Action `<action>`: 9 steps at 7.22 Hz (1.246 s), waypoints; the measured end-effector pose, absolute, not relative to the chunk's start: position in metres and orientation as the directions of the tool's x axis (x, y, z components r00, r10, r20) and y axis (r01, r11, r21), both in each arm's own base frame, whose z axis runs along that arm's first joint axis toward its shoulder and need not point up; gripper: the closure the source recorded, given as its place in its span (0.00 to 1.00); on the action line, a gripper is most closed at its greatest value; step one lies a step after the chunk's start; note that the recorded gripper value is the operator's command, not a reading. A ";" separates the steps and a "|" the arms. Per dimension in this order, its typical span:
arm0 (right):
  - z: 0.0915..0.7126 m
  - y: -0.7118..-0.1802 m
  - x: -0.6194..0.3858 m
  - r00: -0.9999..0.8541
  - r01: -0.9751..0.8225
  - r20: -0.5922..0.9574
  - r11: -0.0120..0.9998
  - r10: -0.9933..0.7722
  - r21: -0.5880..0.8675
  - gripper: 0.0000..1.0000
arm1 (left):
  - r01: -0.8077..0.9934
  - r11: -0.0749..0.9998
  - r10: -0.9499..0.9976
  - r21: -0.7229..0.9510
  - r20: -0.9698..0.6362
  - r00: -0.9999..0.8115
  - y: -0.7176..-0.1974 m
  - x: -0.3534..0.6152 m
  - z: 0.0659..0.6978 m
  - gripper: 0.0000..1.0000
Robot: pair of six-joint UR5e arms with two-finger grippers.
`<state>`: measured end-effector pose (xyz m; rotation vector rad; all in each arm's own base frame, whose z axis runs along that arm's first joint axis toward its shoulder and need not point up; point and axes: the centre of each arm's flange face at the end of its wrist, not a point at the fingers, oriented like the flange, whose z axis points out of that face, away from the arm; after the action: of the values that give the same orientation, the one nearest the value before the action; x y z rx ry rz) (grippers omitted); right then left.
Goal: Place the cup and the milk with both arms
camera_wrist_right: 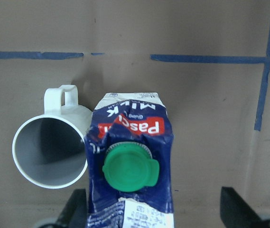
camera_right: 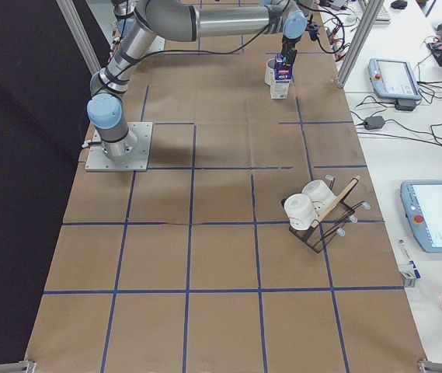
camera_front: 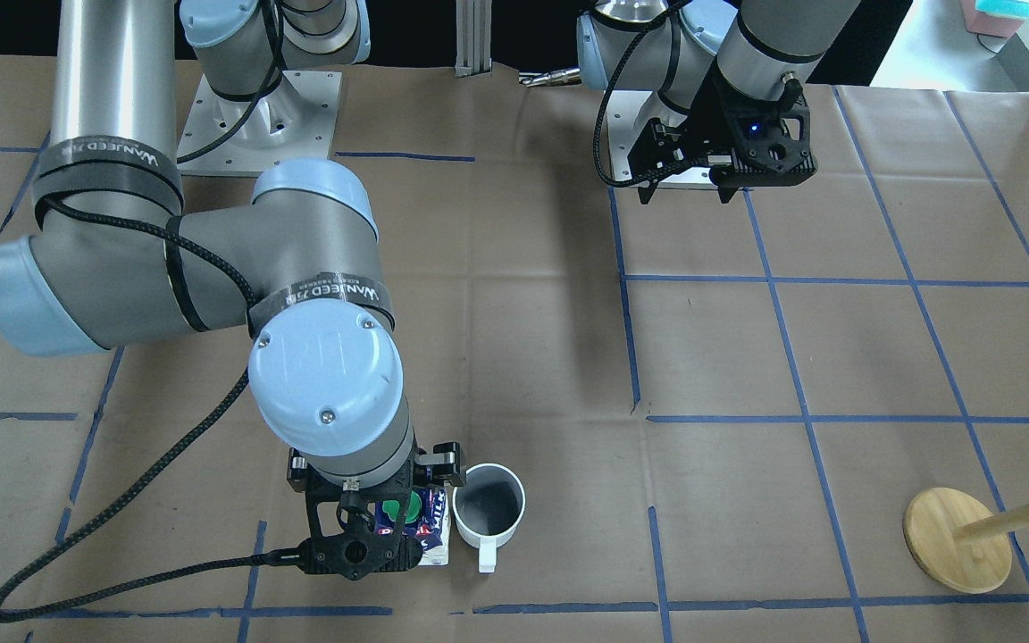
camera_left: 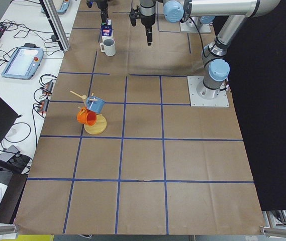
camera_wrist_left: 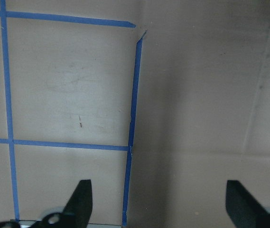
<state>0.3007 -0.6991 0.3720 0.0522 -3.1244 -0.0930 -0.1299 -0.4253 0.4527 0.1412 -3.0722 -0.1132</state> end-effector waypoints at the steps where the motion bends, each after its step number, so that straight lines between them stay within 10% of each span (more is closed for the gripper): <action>1: 0.401 -0.683 0.290 -0.998 -0.057 0.016 0.996 -0.058 0.072 0.00 | -0.089 0.993 -0.094 0.077 0.060 -0.994 -0.425 -0.130 0.453 0.00; 9: 0.502 -0.434 0.131 -0.996 0.089 0.008 0.992 0.089 0.091 0.00 | -0.088 0.993 -0.093 0.077 0.061 -0.994 -0.424 -0.130 0.453 0.00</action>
<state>0.1311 -0.4339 0.5023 -0.1395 -3.1310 -0.1433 -0.1299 -0.4242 0.4527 0.1399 -3.0723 -0.1143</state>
